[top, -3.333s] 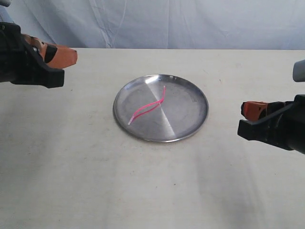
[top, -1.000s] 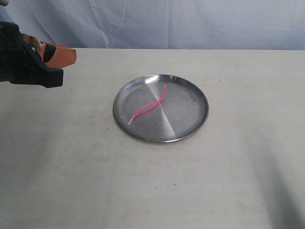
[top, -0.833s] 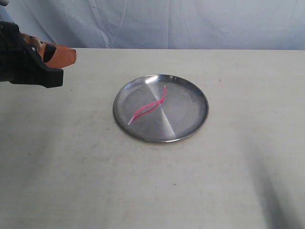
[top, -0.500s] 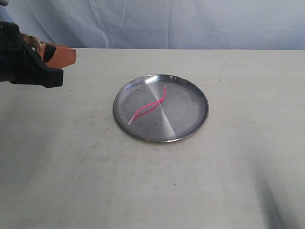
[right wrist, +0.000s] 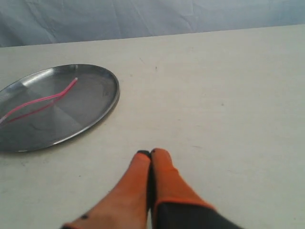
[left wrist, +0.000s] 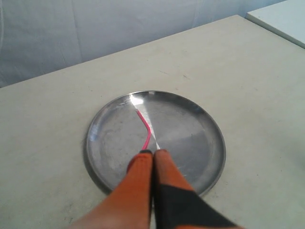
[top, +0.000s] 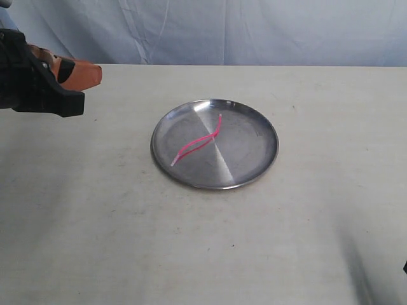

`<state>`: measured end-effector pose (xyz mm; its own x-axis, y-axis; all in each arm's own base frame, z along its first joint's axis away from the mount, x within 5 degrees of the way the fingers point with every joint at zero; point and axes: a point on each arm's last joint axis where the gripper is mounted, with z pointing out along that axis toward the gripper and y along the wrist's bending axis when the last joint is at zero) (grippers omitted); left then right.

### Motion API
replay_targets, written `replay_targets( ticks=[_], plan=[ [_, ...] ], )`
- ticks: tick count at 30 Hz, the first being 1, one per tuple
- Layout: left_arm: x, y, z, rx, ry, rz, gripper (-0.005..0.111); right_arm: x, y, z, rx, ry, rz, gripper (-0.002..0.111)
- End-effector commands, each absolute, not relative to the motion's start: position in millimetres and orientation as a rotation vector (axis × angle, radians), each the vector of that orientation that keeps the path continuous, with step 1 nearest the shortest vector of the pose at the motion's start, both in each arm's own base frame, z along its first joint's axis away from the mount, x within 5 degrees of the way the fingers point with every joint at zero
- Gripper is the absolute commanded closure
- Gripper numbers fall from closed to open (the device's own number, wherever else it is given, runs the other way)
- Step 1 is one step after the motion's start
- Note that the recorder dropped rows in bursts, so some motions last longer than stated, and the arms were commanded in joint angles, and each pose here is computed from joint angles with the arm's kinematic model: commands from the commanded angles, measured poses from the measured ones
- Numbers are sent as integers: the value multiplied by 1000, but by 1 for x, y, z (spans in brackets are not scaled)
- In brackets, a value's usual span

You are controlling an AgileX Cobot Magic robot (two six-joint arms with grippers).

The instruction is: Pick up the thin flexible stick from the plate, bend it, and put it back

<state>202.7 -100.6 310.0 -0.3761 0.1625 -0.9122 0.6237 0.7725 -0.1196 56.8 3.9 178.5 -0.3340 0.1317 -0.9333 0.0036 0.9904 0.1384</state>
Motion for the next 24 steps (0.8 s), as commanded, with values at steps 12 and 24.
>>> replay_targets(
  ticks=[12, 24],
  plan=[
    [201, -100, 311, 592, 1921, -556, 107, 57, 7, 179, 32, 1894, 165, 108],
    [201, -100, 311, 592, 1921, -556, 107, 57, 7, 179, 32, 1894, 165, 108]
  ],
)
